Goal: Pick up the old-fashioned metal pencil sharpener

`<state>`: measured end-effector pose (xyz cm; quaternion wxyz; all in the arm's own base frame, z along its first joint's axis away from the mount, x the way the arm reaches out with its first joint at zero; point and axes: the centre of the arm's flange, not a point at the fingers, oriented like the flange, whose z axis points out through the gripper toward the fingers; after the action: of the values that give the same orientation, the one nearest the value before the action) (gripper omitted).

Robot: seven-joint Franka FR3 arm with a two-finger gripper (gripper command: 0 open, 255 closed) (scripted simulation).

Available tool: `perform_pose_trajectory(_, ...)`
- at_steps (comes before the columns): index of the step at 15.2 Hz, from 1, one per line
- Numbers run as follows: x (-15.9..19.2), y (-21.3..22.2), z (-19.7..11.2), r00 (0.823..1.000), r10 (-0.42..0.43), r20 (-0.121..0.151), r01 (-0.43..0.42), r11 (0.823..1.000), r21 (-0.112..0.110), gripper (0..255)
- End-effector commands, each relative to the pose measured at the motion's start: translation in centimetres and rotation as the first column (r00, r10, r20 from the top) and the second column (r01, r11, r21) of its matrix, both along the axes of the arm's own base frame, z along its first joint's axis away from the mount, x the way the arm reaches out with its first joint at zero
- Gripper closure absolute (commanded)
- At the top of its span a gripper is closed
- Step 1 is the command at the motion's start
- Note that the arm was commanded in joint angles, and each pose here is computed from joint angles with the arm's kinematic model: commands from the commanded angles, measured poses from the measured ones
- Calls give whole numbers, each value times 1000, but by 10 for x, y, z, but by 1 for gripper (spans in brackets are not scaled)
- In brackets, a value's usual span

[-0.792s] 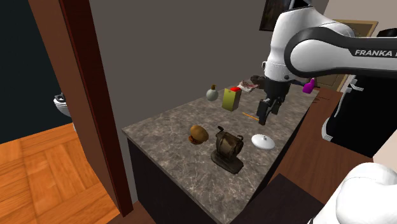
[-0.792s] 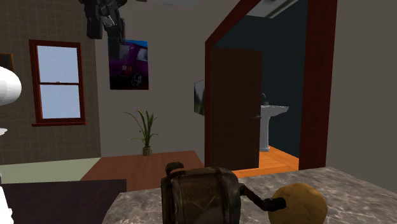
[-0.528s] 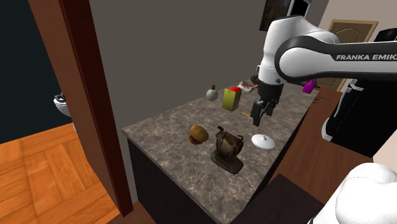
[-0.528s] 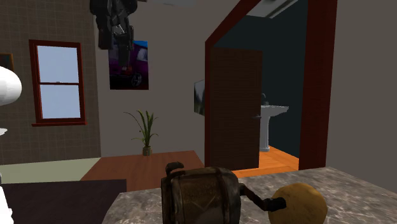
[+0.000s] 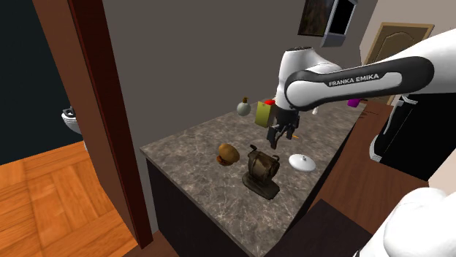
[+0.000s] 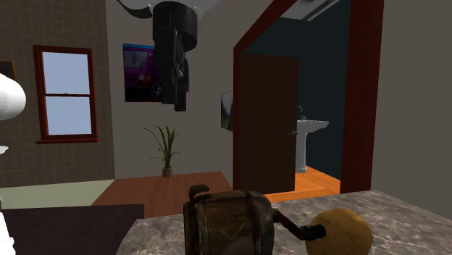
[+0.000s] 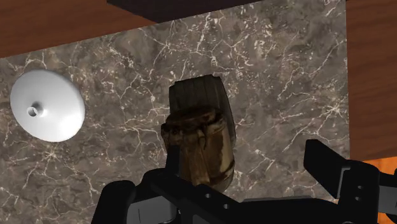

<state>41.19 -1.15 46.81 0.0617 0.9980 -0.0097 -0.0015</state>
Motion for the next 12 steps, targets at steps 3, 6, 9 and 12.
perform_pose_trajectory(3, 38, -11, -35, 999, -31, 9, 30, 1000, 8, 0)
perform_pose_trajectory(6, 67, -19, -61, 998, -53, 15, 53, 998, 15, 0)
perform_pose_trajectory(9, 95, -27, -87, 997, -76, 20, 75, 997, 21, 0)
perform_pose_trajectory(12, 123, -37, -113, 995, -99, 26, 98, 995, 28, 0)
